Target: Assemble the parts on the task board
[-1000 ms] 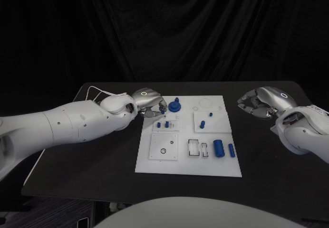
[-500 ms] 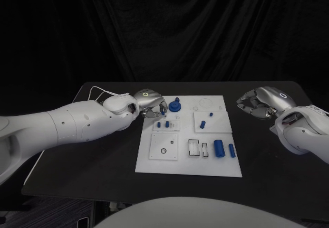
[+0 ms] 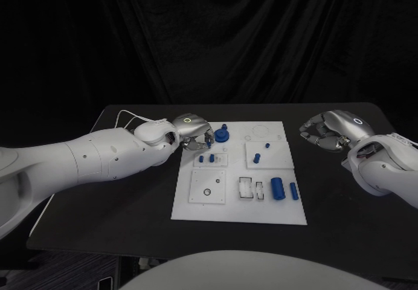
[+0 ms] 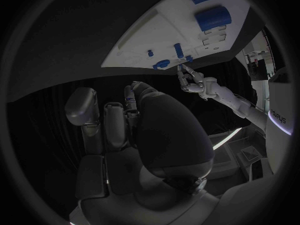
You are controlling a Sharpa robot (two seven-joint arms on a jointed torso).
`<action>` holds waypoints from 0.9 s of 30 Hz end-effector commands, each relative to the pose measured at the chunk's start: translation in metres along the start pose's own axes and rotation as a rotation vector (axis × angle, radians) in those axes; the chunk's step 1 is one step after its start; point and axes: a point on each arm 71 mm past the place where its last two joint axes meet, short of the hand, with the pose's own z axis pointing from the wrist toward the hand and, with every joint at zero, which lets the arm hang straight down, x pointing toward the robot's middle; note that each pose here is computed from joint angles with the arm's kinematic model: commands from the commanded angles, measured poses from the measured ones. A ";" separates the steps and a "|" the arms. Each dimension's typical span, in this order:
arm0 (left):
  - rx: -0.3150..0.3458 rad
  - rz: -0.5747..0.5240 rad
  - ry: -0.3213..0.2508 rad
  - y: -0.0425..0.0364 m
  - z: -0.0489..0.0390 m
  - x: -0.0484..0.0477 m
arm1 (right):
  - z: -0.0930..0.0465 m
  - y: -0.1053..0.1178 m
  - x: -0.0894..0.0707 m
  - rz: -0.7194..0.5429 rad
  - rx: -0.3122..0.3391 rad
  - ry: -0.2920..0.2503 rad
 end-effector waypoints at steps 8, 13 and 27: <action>-0.001 -0.008 0.032 -0.0012 0.0017 0.0056 | 0.000 0.000 0.001 -0.002 0.000 0.005; -0.005 -0.010 0.040 -0.0009 0.0015 0.0071 | 0.000 0.000 0.001 -0.002 0.000 0.006; -0.001 -0.013 0.037 -0.0037 0.0022 0.0085 | -0.001 0.000 0.001 -0.002 0.001 0.005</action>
